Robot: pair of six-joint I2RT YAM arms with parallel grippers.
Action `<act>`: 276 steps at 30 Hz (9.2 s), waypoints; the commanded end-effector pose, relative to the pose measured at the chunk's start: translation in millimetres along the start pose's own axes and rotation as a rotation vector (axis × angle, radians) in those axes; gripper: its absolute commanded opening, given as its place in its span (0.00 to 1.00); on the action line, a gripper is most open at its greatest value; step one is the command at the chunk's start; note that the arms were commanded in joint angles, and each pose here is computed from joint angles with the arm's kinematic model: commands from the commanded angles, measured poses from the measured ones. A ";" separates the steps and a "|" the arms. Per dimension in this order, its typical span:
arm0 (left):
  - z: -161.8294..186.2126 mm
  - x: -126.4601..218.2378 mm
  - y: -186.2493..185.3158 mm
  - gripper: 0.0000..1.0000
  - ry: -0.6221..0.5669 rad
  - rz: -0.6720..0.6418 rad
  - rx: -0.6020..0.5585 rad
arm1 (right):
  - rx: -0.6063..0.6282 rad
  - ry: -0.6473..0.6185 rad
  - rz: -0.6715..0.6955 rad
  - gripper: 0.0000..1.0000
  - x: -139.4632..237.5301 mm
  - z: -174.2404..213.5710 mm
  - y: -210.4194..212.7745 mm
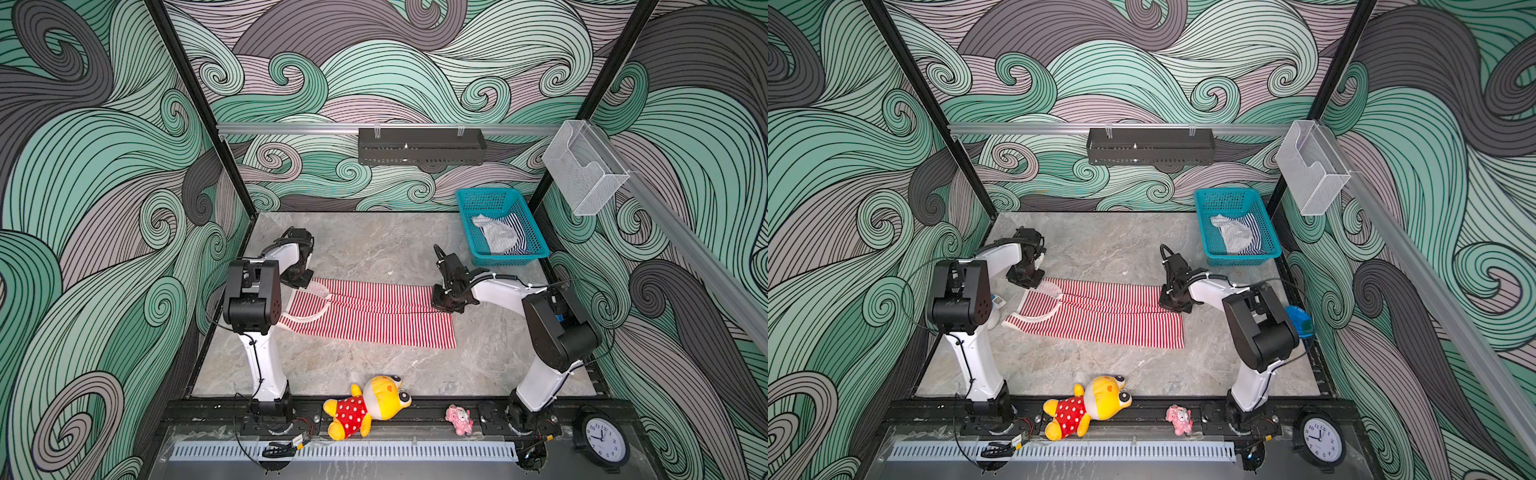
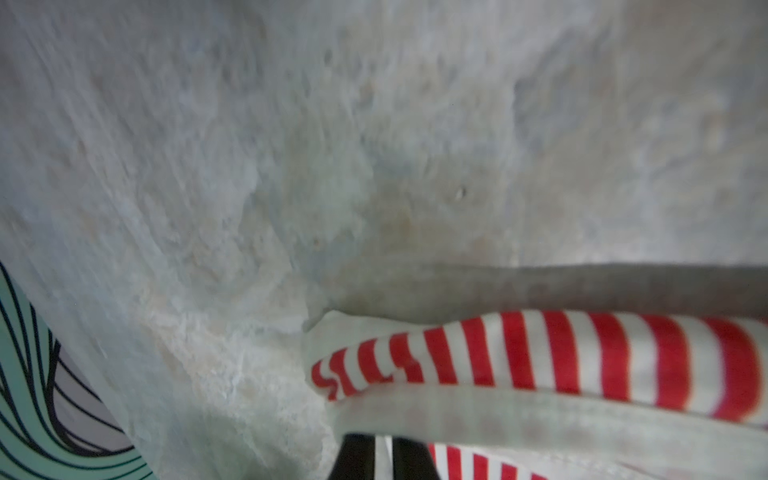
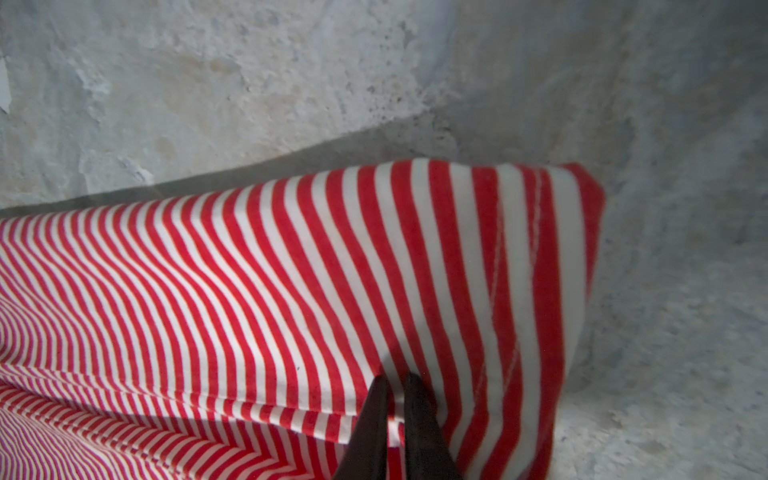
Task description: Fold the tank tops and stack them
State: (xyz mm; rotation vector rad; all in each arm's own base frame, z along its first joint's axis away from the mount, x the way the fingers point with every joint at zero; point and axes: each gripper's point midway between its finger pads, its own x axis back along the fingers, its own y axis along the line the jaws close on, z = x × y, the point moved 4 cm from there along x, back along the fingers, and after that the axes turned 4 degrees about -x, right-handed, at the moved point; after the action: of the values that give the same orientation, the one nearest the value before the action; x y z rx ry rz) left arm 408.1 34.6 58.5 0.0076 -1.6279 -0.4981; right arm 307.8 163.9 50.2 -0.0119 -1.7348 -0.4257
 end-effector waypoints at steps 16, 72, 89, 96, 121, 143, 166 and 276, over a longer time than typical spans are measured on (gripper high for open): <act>-129.8 33.0 -23.9 0.10 -0.120 0.010 -0.141 | 0.054 -0.022 -0.064 0.26 62.9 -10.4 23.0; -174.8 19.7 -148.0 0.17 -0.190 0.041 -0.356 | 0.131 0.208 0.030 0.24 3.7 106.9 50.1; -121.7 123.7 -126.5 0.27 -0.318 0.093 -0.340 | 0.187 0.061 -0.038 0.75 65.3 91.4 74.9; -39.4 119.6 -151.4 0.36 -0.309 0.180 -0.456 | -0.016 0.171 -0.173 0.73 37.2 105.3 46.4; 87.7 128.0 -222.6 0.46 -0.291 0.289 -0.680 | -0.251 0.252 -0.216 0.42 3.9 137.5 4.9; 137.7 115.2 -258.8 0.46 -0.210 0.341 -0.888 | -0.210 0.227 -0.260 0.00 11.3 124.4 25.0; 158.3 84.3 -273.1 0.31 -0.097 0.300 -1.002 | -0.187 0.199 -0.287 0.00 23.8 113.2 36.8; -101.7 101.8 -187.3 0.16 -0.298 0.416 -0.517 | -0.034 0.230 -0.456 0.02 -37.6 -114.8 182.5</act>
State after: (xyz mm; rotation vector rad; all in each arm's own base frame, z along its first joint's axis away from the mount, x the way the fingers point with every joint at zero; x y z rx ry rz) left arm 441.4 -188.2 100.2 -0.7572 -1.7279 -0.6526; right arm 462.0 314.9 84.3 0.4331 -1.4821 -0.7679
